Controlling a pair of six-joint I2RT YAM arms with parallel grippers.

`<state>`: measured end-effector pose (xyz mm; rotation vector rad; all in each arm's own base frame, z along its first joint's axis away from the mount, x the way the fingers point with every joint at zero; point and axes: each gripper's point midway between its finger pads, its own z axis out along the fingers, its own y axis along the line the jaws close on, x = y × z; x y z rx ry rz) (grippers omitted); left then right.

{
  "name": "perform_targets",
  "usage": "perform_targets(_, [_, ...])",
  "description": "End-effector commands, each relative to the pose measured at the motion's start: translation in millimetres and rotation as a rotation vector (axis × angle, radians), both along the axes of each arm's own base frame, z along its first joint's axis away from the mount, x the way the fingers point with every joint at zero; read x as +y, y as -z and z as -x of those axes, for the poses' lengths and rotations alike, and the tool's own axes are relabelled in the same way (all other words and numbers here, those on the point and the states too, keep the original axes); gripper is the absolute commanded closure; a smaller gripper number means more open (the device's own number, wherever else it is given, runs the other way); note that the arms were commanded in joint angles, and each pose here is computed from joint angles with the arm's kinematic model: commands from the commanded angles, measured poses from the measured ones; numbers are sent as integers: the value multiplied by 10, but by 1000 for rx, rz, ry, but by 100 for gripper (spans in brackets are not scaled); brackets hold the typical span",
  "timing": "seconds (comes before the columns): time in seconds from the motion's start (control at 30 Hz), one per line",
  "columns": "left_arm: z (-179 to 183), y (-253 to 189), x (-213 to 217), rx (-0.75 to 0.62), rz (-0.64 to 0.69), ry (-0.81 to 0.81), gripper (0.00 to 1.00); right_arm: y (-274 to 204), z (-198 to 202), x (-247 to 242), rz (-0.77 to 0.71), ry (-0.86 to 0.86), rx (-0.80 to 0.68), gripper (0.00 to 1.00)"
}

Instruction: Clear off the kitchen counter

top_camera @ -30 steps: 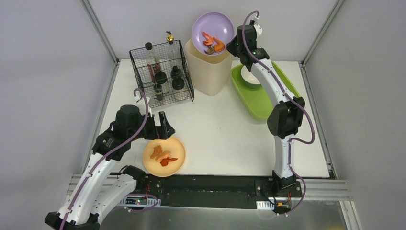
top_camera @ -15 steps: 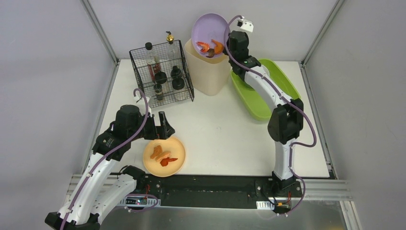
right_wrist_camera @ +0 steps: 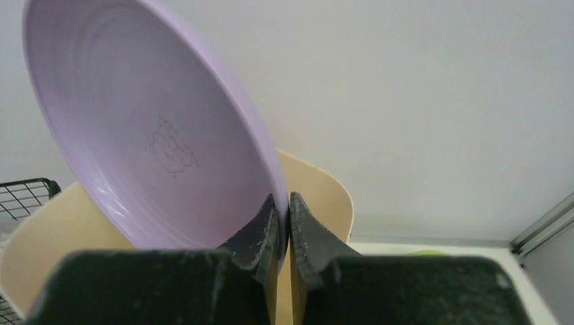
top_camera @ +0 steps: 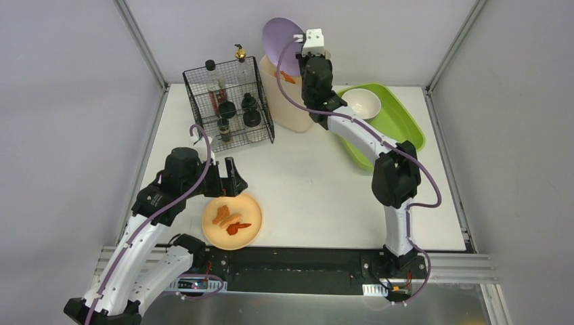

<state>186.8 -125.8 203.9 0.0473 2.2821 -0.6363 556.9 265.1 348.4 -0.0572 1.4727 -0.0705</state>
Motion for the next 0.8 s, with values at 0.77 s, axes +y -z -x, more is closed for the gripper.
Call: perform_targets(0.77, [-36, -22, 5, -24, -2, 7, 1, -1237, 914, -488, 3, 162, -304, 100])
